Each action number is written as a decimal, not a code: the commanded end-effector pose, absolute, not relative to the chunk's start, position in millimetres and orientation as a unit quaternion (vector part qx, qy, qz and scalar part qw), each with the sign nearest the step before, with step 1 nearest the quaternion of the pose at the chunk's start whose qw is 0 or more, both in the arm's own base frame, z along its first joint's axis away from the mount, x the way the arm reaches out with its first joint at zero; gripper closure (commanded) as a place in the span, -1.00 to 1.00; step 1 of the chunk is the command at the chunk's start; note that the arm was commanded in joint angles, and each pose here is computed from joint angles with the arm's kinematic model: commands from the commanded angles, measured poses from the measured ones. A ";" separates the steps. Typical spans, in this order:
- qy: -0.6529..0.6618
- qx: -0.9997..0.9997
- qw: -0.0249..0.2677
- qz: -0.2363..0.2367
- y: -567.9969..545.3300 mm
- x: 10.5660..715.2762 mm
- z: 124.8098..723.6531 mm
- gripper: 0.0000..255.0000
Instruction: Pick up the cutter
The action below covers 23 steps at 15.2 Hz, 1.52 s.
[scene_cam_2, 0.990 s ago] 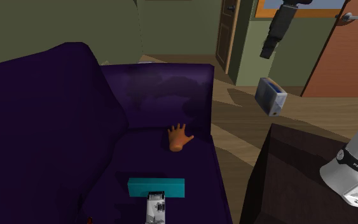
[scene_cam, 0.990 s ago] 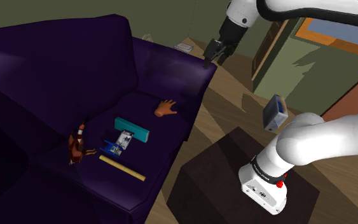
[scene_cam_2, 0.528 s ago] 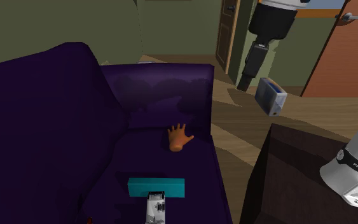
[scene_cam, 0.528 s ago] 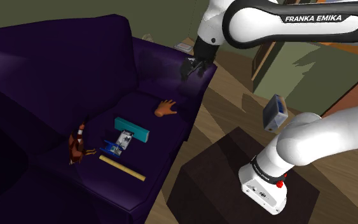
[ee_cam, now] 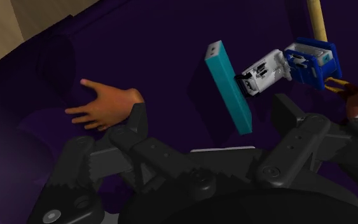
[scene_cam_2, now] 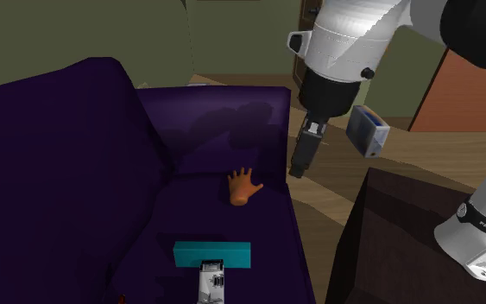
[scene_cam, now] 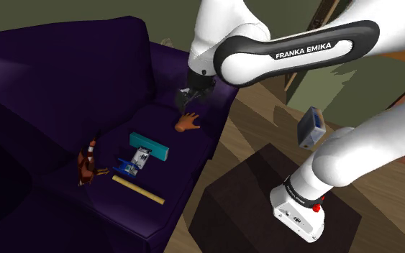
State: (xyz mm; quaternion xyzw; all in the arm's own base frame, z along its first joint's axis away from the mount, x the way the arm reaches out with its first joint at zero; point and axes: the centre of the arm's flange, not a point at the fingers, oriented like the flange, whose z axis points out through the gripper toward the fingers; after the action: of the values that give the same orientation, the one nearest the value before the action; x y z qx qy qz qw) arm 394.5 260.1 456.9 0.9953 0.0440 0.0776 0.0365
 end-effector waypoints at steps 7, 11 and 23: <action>0.058 0.994 0.066 0.071 341.6 420.9 379.0 -1.00; 0.064 0.992 0.081 0.068 380.0 432.0 339.3 -1.00; 0.085 0.987 0.126 0.058 487.8 461.5 212.8 -1.00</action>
State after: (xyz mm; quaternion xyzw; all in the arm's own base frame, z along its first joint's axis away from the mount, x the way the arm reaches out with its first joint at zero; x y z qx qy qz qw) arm 456.9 477.0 224.0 0.9875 0.0833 0.0585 0.1208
